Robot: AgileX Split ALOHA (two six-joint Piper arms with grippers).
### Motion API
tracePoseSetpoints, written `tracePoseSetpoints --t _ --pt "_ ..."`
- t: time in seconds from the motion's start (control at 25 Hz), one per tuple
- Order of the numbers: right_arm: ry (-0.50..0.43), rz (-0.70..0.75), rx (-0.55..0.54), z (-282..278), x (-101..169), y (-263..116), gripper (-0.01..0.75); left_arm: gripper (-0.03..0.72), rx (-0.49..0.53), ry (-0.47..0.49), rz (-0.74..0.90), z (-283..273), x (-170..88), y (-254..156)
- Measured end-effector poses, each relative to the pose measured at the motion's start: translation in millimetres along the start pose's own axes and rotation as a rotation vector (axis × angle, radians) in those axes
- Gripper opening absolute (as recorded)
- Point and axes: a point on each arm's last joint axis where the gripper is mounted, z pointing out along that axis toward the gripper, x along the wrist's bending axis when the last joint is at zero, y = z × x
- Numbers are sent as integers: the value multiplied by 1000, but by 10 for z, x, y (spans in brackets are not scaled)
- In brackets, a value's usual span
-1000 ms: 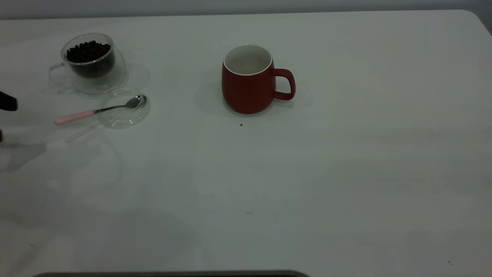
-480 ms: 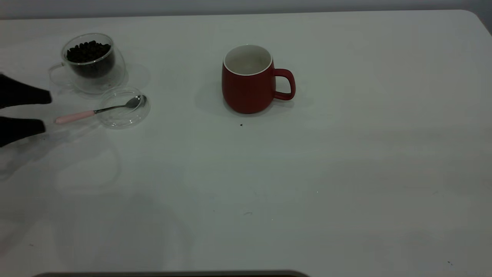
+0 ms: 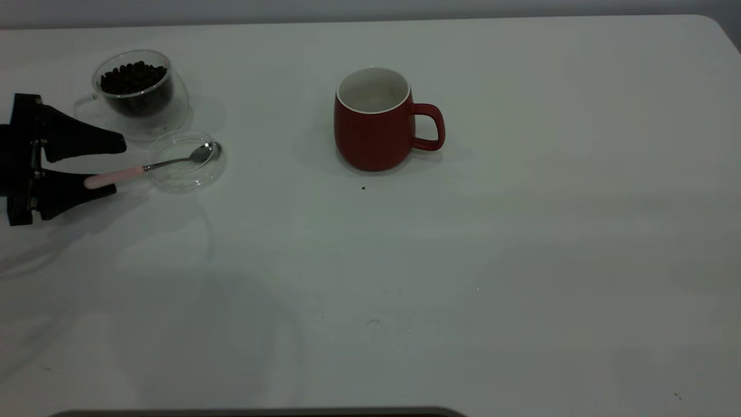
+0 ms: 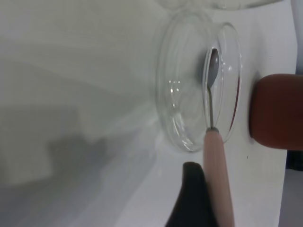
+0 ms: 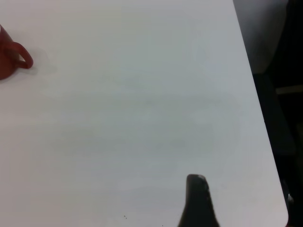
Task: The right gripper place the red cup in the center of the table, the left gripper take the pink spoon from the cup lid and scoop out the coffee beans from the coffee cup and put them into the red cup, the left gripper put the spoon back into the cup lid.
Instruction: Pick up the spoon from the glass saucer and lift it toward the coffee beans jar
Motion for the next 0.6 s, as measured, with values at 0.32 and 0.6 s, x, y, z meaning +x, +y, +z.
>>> tracePoseSetpoints --t 0.32,0.6 --pt "0 0 0 0 0 0 586 496 -16 -18 -8 44 -42 9" --pt "0 0 0 0 0 0 586 136 -20 35 -10 43 6 13"
